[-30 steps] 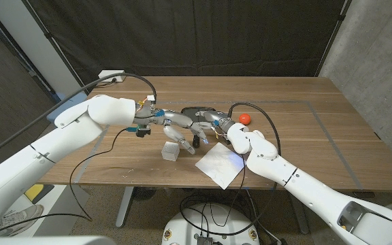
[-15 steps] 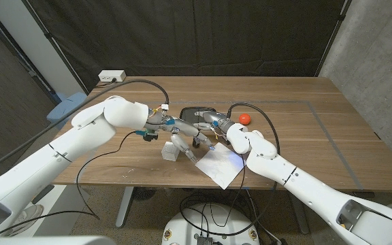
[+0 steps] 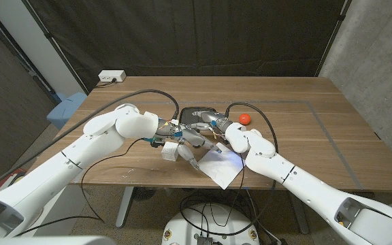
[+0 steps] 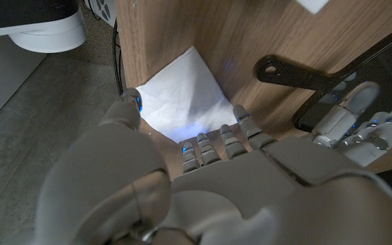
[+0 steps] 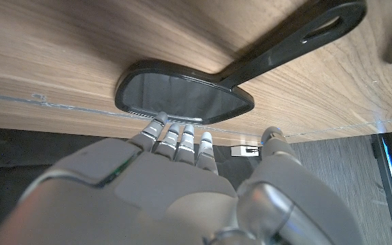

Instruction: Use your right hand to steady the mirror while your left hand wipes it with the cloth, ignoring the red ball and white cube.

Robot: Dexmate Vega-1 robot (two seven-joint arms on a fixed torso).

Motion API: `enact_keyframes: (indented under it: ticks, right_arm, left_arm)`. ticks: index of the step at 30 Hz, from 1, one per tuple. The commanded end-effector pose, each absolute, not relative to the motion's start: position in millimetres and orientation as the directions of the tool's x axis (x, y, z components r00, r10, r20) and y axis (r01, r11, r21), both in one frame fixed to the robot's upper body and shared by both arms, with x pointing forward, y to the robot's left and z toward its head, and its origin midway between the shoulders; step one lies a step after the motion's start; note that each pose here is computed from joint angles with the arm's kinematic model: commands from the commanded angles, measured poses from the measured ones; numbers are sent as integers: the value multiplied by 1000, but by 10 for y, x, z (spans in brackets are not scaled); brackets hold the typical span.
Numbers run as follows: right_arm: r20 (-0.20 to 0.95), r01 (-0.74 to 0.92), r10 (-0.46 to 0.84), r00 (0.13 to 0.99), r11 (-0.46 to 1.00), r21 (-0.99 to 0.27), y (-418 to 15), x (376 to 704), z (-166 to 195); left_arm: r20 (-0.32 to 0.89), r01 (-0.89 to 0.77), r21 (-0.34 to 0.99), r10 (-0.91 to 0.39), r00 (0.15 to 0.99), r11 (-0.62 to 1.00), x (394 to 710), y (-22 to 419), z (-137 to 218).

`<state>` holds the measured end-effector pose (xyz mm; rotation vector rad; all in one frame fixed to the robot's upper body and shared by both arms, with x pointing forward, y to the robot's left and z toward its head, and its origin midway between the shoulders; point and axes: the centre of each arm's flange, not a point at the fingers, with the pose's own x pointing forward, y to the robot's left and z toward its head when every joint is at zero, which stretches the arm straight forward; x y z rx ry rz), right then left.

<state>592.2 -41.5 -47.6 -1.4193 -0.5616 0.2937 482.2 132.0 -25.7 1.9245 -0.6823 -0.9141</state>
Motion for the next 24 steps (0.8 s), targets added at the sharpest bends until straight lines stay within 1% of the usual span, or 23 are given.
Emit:
enact_keyframes:
  ticks: [1,6,12,16,24]
  right_arm:
    - [194,138,520,831,145,-980,-393,5939,-448]
    - [190,132,523,831,146,-980,-381,5956,-444]
    - [192,134,526,828,146,-980,-368,5960,-438]
    - [192,133,528,827,148,-980,-366,5958,-436]
    - [194,133,532,824,152,-979,-362,5940,-441]
  left_arm:
    - [-326,-200,841,-766,554,-502,4883,1174,-494]
    - [-299,-263,823,-777,553,-504,4882,1145,-559]
    - [-217,-401,776,-802,556,-487,4869,1159,-670]
    - [-183,-444,761,-813,553,-473,4890,1175,-725]
    - [-200,-420,769,-806,557,-481,5003,1165,-804]
